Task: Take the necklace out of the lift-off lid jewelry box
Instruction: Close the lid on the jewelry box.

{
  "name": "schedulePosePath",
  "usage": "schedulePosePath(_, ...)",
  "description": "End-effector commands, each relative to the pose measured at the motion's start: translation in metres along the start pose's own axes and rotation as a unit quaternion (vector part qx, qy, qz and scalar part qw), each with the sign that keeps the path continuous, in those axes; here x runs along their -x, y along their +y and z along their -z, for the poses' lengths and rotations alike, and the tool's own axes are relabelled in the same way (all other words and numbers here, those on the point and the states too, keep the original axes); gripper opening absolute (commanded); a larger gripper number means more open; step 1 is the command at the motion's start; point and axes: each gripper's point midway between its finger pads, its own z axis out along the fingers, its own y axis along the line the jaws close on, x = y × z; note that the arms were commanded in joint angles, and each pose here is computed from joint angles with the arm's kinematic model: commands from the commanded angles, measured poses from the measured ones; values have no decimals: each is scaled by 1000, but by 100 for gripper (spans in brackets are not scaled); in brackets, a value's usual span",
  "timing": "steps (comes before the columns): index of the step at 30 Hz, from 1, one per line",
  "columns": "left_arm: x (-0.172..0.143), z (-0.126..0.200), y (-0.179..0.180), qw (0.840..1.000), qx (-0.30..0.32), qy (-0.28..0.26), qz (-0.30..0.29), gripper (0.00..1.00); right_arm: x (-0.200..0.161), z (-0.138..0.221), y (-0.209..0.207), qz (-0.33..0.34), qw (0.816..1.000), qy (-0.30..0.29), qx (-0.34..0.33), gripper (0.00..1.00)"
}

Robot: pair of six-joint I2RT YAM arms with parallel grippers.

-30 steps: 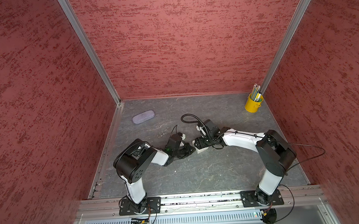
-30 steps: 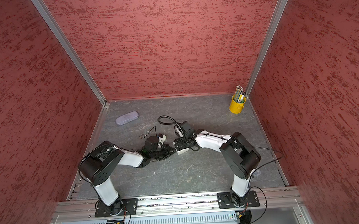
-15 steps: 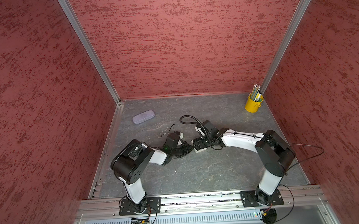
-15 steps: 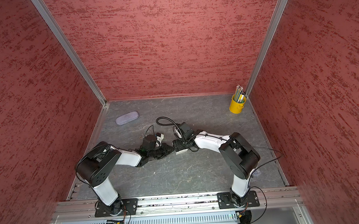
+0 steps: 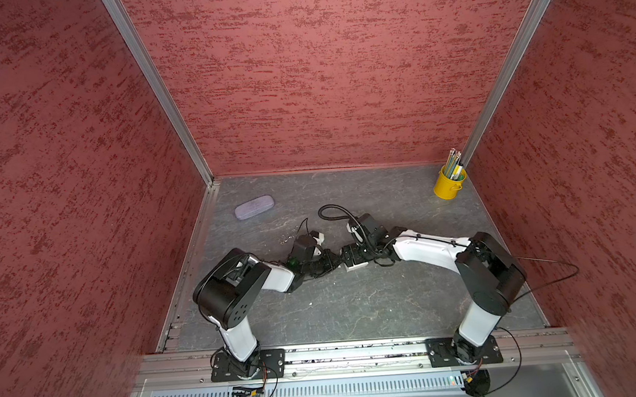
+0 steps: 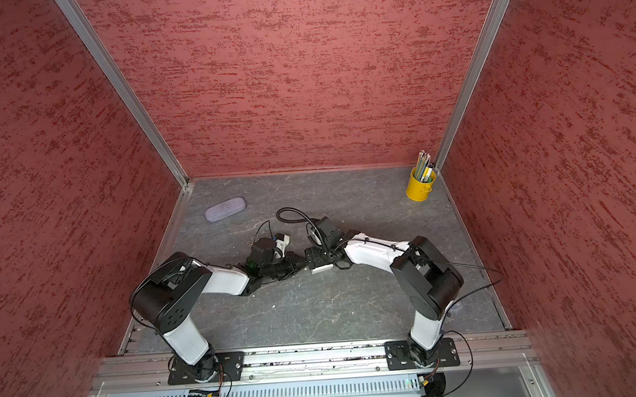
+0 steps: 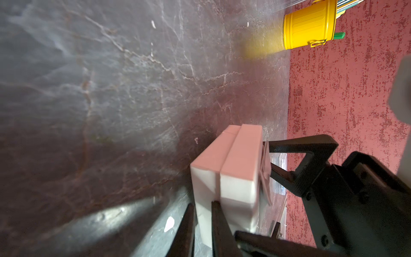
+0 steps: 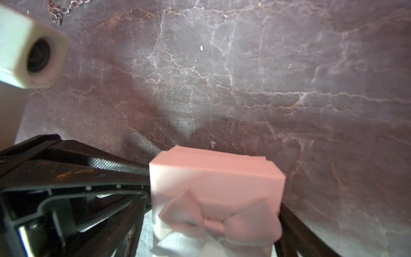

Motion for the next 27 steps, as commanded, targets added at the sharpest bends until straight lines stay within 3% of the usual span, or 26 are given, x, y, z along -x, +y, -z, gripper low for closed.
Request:
schedulePosePath(1,7,5,-12,1000,-22,-12,-16,17,15,12,9,-1,1000,-25,2,89)
schedulePosePath(7,9,10,-7,1000,-21,-17,-10,18,17,14,5,-6,1000,-24,-14,90)
schedulePosePath(14,13,19,1,1000,-9,-20,-5,34,22,20,-1,-18,999,-28,-31,92)
schedulePosePath(18,14,25,0,1000,-10,-25,-1,37,27,27,-3,-26,998,-38,-36,92)
schedulePosePath(27,9,20,-24,999,-22,-13,-23,41,32,45,-11,-46,997,-68,-10,79)
